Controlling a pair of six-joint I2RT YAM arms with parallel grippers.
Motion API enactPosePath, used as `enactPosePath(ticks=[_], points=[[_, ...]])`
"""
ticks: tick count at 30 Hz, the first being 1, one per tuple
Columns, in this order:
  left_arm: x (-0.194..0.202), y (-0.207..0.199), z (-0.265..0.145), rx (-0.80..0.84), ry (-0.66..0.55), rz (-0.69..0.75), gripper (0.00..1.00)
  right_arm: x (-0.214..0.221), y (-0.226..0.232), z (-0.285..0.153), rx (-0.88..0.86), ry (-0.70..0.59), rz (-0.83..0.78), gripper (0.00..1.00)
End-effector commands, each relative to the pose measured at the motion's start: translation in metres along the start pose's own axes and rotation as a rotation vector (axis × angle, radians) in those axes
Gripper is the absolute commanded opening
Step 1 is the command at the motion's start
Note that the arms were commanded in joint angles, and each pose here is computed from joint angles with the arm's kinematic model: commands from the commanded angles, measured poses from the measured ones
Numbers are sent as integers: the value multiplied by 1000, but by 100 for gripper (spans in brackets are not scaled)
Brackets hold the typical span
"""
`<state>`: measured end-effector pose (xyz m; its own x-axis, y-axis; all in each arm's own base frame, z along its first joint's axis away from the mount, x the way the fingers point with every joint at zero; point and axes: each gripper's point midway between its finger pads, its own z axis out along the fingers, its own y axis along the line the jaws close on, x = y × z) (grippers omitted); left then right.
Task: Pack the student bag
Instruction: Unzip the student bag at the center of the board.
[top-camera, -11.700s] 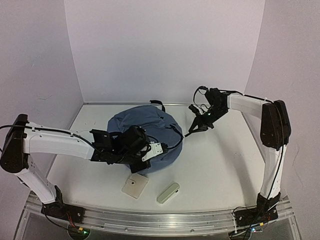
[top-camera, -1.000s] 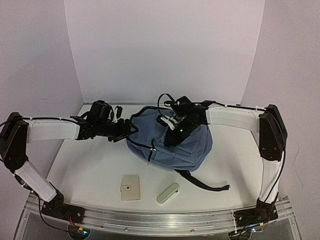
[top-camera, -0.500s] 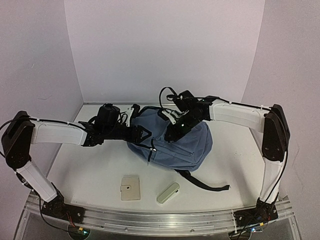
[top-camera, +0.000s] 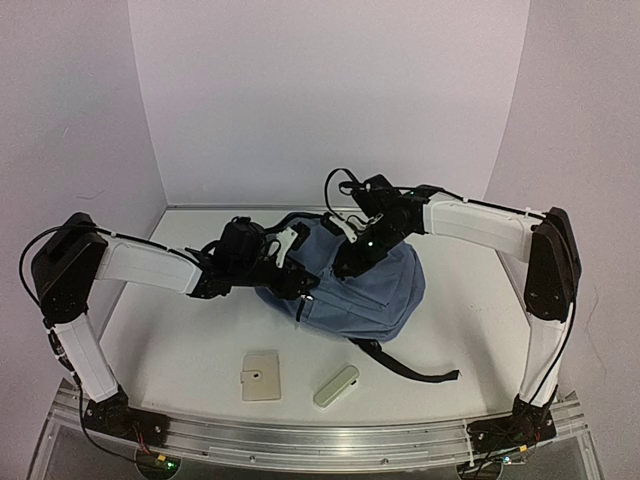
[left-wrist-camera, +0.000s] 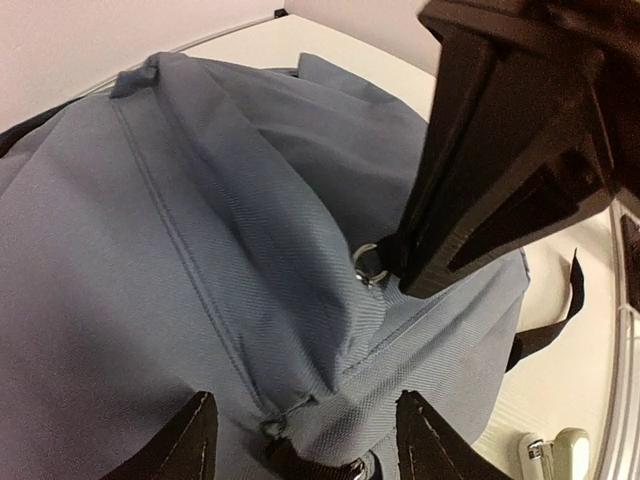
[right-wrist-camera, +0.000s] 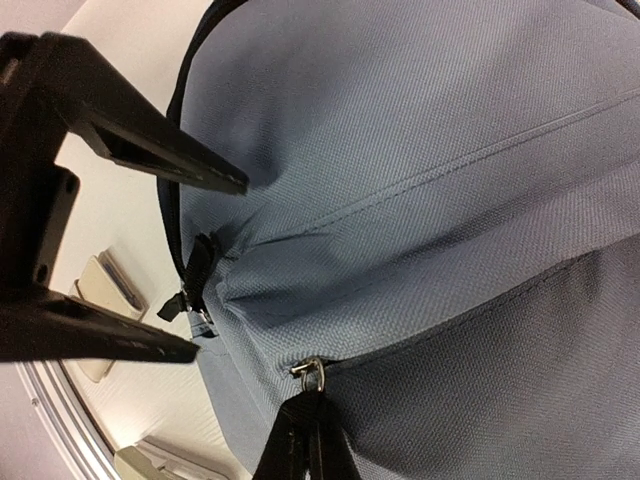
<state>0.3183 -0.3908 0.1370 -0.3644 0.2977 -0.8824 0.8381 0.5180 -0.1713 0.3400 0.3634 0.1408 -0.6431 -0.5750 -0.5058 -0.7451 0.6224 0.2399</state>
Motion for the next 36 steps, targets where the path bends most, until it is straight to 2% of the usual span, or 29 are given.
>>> enactPosePath(ticks=[1, 3, 6, 12, 14, 23, 28, 29, 33, 36], points=[[-21, 2, 13, -57, -51, 111, 58, -21, 2, -32, 1, -69, 7, 0], [-25, 3, 14, -68, -63, 115, 51, -21, 1, -30, -3, -65, 11, 0], [-25, -1, 14, -74, -60, 138, 34, -20, -5, -29, -6, -58, 29, 0], [-3, -2, 1, -89, -10, 143, 4, -23, -40, -35, 30, -67, 75, 0], [4, 0, -2, -99, 8, 142, 0, -23, -53, -35, 39, -67, 91, 0], [28, 5, -5, -124, 86, 163, 0, -39, -91, -36, 77, -88, 107, 0], [18, 7, -10, -149, 73, 165, 1, -36, -76, -32, -15, -70, 132, 0], [12, 7, -12, -159, 56, 165, 6, -32, -69, -30, -42, -60, 139, 0], [-9, -11, -12, -146, 10, 170, 36, -16, -41, -22, -124, -17, 139, 0], [-20, -27, -5, -143, 6, 184, 49, -10, -27, -18, -149, 3, 133, 0]])
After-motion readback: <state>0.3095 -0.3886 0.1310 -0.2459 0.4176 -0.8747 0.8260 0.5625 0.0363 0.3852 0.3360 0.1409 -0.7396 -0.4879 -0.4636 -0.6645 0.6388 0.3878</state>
